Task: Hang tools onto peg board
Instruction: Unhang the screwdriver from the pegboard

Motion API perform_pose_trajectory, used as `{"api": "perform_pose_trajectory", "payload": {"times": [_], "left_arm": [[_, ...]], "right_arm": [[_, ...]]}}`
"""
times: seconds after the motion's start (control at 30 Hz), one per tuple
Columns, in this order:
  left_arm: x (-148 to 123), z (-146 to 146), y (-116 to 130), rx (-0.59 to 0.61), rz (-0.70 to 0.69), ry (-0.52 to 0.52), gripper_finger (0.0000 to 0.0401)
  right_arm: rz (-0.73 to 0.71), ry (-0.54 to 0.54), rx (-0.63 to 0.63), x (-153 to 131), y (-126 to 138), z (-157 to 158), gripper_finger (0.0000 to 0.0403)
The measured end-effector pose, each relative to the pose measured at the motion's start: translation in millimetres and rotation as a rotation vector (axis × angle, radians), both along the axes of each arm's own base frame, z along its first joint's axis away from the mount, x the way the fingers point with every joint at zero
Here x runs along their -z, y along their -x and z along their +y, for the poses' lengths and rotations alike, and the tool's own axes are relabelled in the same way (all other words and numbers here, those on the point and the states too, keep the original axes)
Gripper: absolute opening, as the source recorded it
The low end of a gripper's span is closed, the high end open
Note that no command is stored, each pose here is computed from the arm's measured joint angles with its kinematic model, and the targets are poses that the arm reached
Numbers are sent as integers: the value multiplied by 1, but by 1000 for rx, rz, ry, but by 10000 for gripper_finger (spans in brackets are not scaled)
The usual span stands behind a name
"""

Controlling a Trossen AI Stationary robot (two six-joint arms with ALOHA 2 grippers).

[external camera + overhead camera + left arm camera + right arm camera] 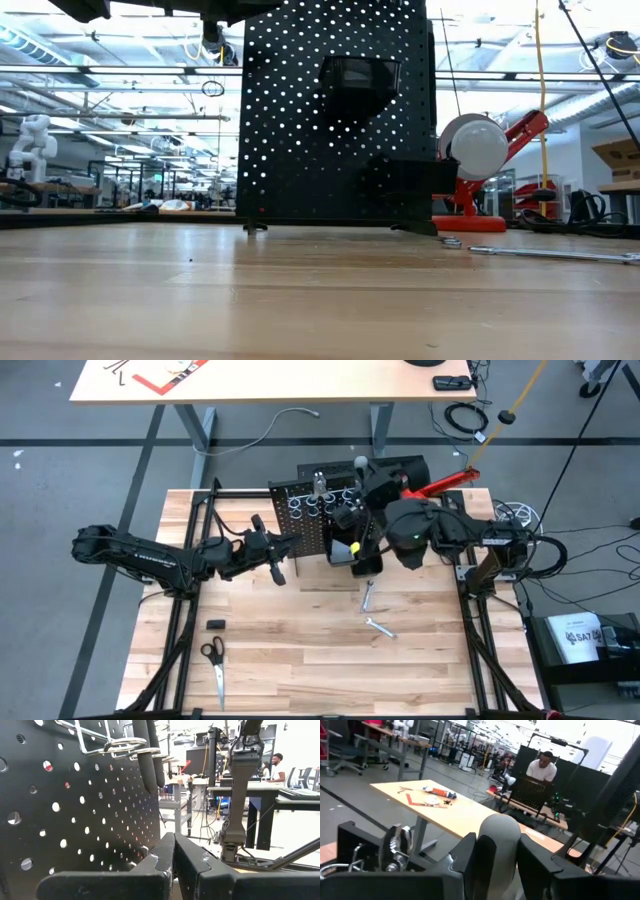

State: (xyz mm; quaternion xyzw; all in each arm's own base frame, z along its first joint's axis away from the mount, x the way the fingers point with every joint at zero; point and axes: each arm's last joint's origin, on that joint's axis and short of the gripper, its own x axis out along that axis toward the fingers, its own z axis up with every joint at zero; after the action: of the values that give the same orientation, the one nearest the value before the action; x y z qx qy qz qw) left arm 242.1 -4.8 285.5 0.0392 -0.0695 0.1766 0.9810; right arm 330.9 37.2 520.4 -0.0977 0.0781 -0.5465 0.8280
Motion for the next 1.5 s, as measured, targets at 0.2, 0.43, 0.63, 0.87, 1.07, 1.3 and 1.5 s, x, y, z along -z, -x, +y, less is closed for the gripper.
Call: {"api": "perform_pose_trajectory", "payload": {"times": [0.2,0.43,0.63,0.87,1.07,1.3,1.5], "left_arm": [[0,0,0,0,0,0,18],[0,0,0,0,-1,0,18],[0,0,0,0,-1,0,18],[0,0,0,0,-1,0,18],[0,0,0,0,-1,0,18],[0,0,0,0,-1,0,18],[0,0,0,0,-1,0,18]], "right_arm": [[-7,24,11,-10,3,9,104],[-4,54,2,-22,5,13,104],[1,79,-1,-31,7,14,103],[7,121,-42,-42,13,23,103],[73,163,-96,-51,29,42,102],[173,209,-234,-53,54,81,100],[271,225,-323,-43,77,117,97]]}}
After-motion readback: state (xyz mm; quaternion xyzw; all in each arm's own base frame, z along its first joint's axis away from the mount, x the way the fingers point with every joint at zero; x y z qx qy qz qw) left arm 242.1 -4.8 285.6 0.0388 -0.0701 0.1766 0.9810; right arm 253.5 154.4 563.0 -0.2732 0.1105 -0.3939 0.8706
